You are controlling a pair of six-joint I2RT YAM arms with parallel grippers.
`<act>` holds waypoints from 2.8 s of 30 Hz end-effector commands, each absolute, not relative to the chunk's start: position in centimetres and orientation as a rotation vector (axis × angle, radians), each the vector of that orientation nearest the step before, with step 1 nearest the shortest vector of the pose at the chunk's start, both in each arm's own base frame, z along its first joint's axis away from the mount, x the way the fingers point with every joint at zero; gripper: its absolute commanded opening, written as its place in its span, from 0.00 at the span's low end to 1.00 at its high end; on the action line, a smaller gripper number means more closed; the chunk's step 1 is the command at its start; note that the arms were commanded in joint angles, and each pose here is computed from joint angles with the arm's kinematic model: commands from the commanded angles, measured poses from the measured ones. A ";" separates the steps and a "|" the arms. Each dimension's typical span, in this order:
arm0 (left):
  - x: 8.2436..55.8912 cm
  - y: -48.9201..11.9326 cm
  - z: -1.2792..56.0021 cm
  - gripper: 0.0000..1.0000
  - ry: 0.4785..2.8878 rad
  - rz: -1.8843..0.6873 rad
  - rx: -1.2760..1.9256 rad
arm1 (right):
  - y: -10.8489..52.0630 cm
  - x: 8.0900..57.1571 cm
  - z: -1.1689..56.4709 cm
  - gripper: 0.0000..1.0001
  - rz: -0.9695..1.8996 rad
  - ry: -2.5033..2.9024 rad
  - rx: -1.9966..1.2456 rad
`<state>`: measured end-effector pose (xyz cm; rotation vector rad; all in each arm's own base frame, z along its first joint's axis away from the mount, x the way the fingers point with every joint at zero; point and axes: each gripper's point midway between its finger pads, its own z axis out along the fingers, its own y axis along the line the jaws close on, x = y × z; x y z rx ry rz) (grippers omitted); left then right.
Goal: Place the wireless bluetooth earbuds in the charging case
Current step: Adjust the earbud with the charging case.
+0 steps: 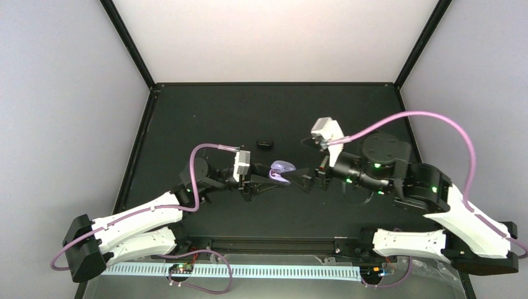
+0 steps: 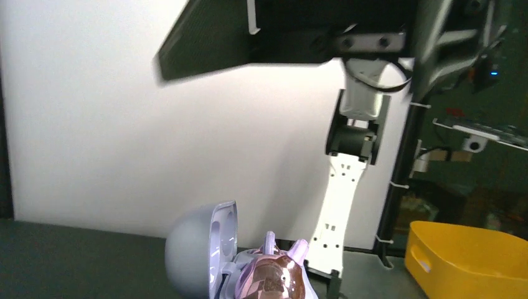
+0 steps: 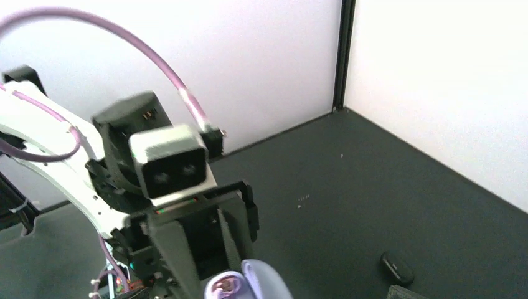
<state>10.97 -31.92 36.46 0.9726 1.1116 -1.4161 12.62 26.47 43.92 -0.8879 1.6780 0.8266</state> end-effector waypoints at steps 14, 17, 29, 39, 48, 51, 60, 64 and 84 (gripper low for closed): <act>12.9 -31.6 37.1 0.02 1.189 -1.359 0.856 | 27.7 9.4 41.6 0.33 0.883 1.674 -1.176; 12.8 -31.7 37.1 0.02 1.196 -1.360 0.867 | 28.3 10.1 40.3 0.31 0.842 1.705 -1.182; 11.8 -31.5 37.3 0.02 1.168 -1.383 0.916 | 29.0 11.7 39.1 0.22 0.771 1.728 -1.135; 11.4 -31.5 37.2 0.02 1.162 -1.393 0.933 | 29.4 11.8 38.6 0.14 0.766 1.736 -1.153; 11.4 -31.5 37.3 0.02 1.159 -1.389 0.936 | 29.8 11.4 38.1 0.01 0.774 1.746 -1.192; 11.4 -31.6 37.2 0.02 1.159 -1.387 0.938 | 29.7 11.4 37.9 0.01 0.766 1.754 -1.206; 11.3 -31.7 36.7 0.02 1.167 -1.382 0.961 | 29.1 11.0 38.3 0.01 0.748 1.749 -1.244; 10.7 -31.7 36.9 0.02 1.144 -1.401 0.991 | 29.4 10.7 37.5 0.01 0.751 1.768 -1.284; 9.9 -31.5 37.3 0.01 1.094 -1.413 1.022 | 30.0 9.9 39.7 0.11 0.855 1.725 -1.251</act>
